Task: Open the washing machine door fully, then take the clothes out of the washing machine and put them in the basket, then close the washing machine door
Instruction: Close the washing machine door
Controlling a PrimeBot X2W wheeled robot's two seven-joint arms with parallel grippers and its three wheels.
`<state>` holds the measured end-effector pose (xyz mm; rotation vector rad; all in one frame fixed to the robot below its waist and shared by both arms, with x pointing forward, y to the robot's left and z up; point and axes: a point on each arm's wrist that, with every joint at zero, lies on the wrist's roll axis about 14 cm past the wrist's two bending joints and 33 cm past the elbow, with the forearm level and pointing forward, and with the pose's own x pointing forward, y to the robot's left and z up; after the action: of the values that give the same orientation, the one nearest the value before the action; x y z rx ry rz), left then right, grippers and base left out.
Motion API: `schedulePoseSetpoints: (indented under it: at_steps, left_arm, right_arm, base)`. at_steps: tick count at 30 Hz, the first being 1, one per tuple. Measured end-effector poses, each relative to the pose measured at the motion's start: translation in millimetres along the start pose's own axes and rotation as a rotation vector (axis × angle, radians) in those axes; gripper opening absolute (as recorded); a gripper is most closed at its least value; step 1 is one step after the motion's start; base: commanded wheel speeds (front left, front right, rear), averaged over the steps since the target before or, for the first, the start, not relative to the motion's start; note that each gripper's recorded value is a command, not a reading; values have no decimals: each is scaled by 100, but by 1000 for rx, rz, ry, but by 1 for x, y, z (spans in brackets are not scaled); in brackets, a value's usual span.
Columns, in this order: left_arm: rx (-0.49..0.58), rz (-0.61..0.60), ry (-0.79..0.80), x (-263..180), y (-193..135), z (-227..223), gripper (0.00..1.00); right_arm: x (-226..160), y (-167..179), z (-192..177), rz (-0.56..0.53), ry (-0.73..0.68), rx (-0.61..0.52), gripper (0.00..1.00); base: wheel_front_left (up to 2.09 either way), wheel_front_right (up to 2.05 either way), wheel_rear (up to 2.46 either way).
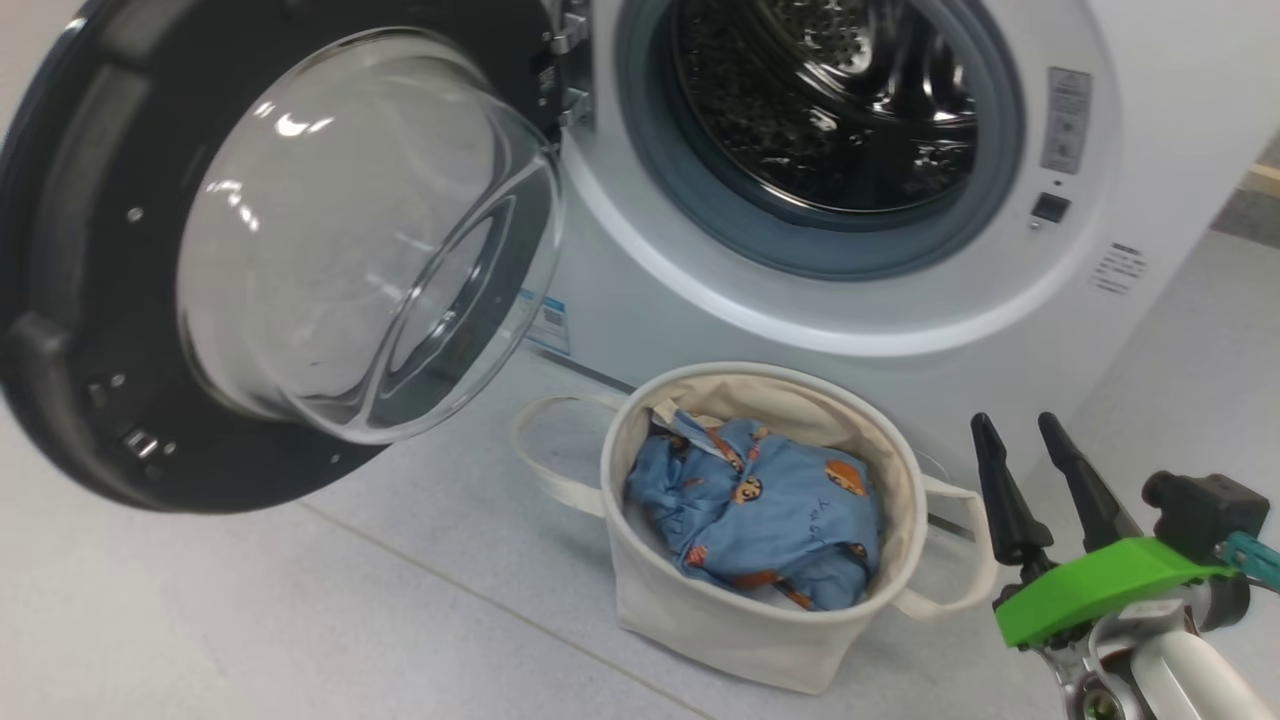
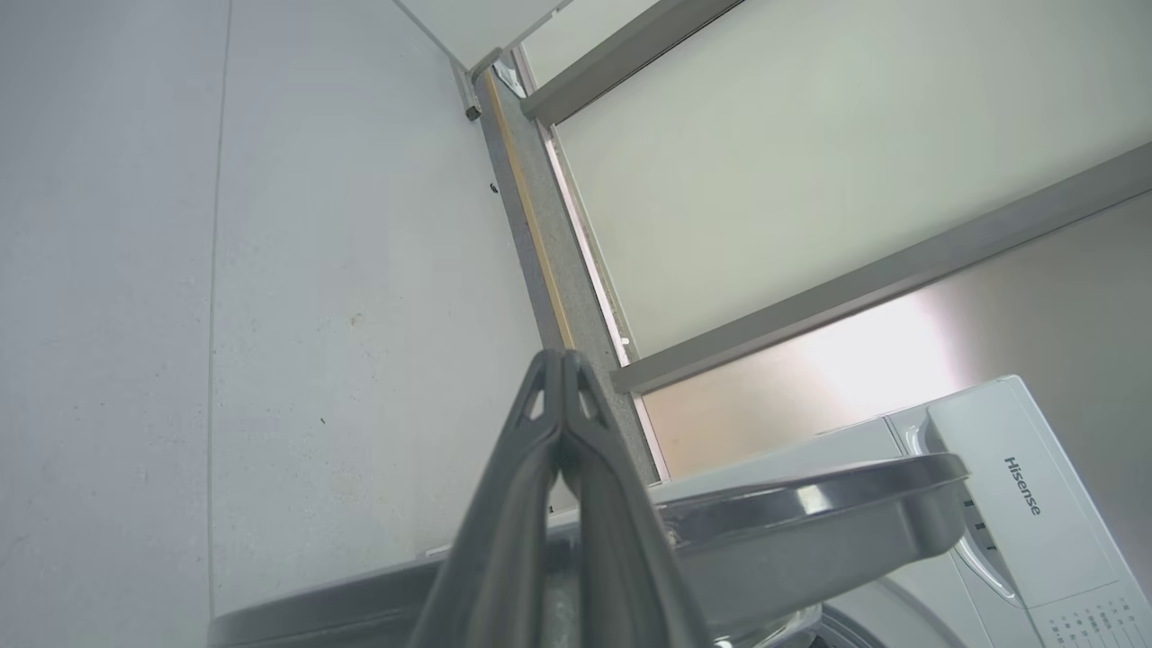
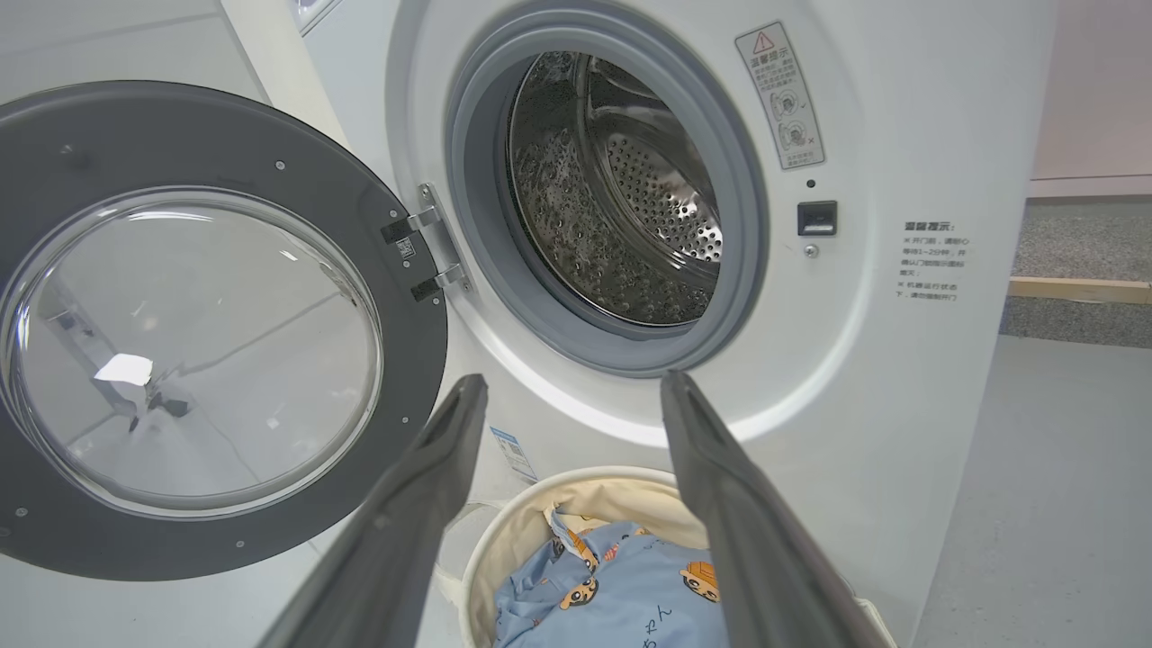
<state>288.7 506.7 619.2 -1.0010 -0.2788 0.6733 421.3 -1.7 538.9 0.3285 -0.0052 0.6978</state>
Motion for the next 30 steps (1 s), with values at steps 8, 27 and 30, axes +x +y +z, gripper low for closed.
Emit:
schedulePoseSetpoints:
  at_steps: [8,27,30]
  left_arm:
    - [-41,-14,217,14,-2,-40,0]
    - [-82,-147,667,-23,-28,-98,0]
    - [-79,-187,765,-41,-35,-120,0]
  right_arm:
    - [-11,-16,3,-47,5,-12,100]
    - [-4,-8,3,-16,10,-12,100]
    - [-2,-3,4,-6,8,-13,100]
  base:
    - [0,0,0]
    - [0,0,0]
    - [0,0,0]
